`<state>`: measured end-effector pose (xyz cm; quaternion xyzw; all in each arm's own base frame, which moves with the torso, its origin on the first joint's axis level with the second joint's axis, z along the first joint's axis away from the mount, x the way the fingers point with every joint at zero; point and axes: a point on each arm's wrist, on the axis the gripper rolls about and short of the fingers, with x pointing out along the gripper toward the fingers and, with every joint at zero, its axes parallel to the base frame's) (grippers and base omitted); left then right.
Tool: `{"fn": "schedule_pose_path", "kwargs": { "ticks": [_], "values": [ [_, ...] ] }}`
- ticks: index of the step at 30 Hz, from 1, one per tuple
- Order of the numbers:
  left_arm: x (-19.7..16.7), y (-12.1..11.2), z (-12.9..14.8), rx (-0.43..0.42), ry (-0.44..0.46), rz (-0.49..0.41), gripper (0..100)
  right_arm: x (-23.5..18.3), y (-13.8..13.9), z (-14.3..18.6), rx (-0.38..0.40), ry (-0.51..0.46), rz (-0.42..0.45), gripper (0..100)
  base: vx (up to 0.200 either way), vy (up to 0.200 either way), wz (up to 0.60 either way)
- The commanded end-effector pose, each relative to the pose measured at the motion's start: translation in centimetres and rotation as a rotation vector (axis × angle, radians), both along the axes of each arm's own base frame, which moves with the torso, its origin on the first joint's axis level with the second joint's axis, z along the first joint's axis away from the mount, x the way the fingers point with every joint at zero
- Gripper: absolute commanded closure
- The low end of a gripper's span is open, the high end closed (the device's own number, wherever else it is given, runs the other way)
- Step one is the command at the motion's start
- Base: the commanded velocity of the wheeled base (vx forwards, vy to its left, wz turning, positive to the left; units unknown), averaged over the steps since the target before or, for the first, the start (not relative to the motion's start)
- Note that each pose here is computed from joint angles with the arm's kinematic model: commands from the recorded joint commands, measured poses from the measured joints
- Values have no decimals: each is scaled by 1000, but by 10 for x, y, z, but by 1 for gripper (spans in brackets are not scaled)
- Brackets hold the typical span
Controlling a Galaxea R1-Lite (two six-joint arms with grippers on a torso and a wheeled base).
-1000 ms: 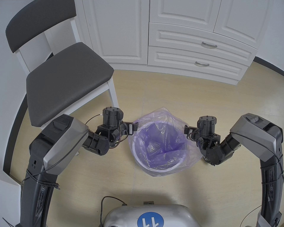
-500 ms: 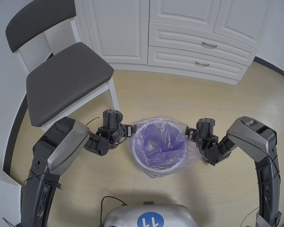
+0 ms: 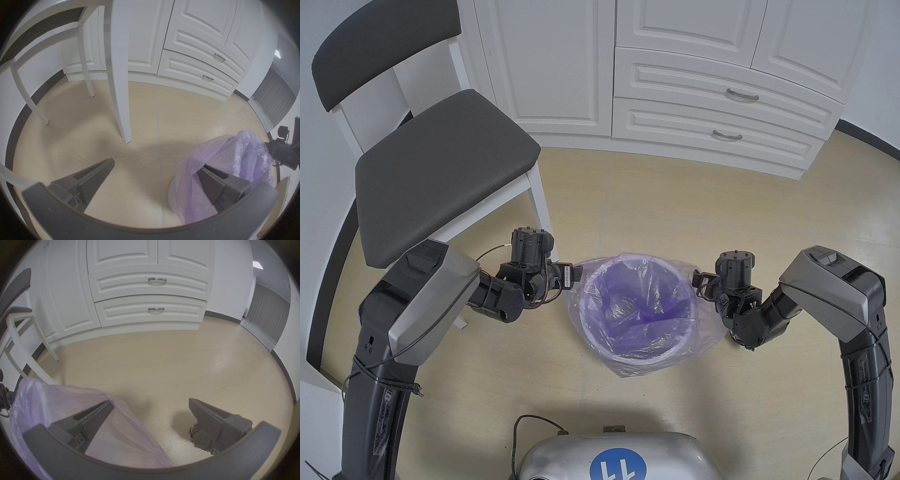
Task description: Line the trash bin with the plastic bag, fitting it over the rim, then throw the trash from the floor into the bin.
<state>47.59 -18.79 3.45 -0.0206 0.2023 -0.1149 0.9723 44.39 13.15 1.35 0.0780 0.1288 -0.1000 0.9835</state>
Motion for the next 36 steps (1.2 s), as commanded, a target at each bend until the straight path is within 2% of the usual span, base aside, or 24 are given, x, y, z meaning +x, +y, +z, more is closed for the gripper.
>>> {"fn": "schedule_pose_path", "kwargs": {
  "ticks": [1, 5, 7, 8, 14, 19, 25, 36],
  "values": [
    [-14, 13, 29, -6, 17, -11, 0, -13, 2, 29, 8, -31, 13, 0, 0, 0, 0],
    [-34, 23, 48, -19, 90, -92, 0, -31, 2, 43, -22, -19, 33, 0, 0, 0, 0],
    [-34, 23, 48, -19, 90, -92, 0, -31, 2, 43, -22, -19, 33, 0, 0, 0, 0],
    [-39, 28, 53, -9, 128, -112, 0, -39, 0, 46, -60, -1, 46, 0, 0, 0, 0],
    [-40, 36, 44, 46, 176, -123, 0, -59, -7, 45, -153, 59, 71, 0, 0, 0, 0],
    [-45, 33, 24, 112, 237, -160, 0, -69, -12, 34, -222, 120, 105, 0, 0, 0, 0],
    [-34, 15, -15, 121, 261, -175, 0, -68, -12, 32, -220, 114, 107, 0, 0, 0, 0],
    [-25, 12, -53, 133, 314, -173, 0, -66, -14, 24, -227, 136, 104, 0, 0, 0, 0]
  ]
}}
